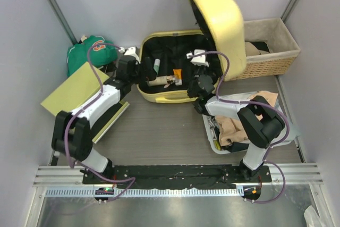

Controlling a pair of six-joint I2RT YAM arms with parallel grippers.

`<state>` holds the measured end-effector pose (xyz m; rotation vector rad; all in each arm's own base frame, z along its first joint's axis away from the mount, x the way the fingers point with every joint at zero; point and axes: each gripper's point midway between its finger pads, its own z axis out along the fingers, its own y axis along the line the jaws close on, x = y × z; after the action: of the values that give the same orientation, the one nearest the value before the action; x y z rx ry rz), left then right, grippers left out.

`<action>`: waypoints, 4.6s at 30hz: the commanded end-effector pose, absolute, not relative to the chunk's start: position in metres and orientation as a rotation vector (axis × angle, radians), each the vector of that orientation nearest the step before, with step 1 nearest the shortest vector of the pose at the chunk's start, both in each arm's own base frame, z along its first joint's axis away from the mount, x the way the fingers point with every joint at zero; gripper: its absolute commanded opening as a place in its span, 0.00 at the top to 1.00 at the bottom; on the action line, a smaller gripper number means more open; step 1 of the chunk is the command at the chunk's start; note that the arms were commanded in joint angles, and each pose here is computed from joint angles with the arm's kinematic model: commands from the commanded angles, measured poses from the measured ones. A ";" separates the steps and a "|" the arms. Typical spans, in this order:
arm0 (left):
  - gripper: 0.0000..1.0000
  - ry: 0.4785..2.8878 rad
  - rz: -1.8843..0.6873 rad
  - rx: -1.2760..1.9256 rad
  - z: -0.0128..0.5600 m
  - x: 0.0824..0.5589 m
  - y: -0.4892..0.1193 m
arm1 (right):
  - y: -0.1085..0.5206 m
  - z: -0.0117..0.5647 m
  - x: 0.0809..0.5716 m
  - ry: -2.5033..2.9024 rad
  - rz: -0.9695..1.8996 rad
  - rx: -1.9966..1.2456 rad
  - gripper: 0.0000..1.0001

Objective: Open, take out, and arrange the luggage
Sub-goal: Open the luggage at the center of the board, then pick up the personal item from the luggage, then place the personal item in the drawer.

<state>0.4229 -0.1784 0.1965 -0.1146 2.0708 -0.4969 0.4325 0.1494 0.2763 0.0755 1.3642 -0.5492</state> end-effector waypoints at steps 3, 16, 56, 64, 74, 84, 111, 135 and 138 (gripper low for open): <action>0.00 2.206 -0.341 -0.096 0.134 0.449 -0.172 | 0.058 0.364 0.393 1.075 -0.456 0.546 0.02; 0.00 2.234 -0.155 -0.009 0.112 0.460 -0.172 | 0.009 0.332 0.379 1.144 -0.611 0.603 0.00; 0.00 2.007 -0.548 0.760 0.149 0.464 -0.250 | 0.046 0.308 0.432 1.639 -0.157 0.527 0.00; 0.00 2.022 -0.530 0.738 0.152 0.455 -0.244 | 0.044 0.299 0.437 1.756 -0.084 0.584 0.00; 0.00 2.055 -0.541 0.817 0.115 0.480 -0.258 | 0.044 0.279 0.432 1.811 -0.022 0.649 0.00; 0.03 2.131 -0.667 0.832 0.072 0.475 -0.272 | 0.051 0.278 0.438 1.839 0.002 0.634 0.01; 1.00 1.893 -0.788 0.610 0.254 0.472 -0.281 | 0.098 0.329 0.445 1.793 0.220 0.313 0.03; 1.00 2.550 -0.062 0.663 0.157 0.287 -0.070 | 0.109 0.363 0.452 1.630 0.304 0.261 0.04; 1.00 2.591 0.012 0.720 0.138 0.271 -0.053 | 0.111 0.358 0.453 1.641 0.302 0.246 0.04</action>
<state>0.2774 -0.0772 0.1291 0.6279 2.6590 -0.1293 0.4584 0.1099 0.3309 0.2731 1.7256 0.2789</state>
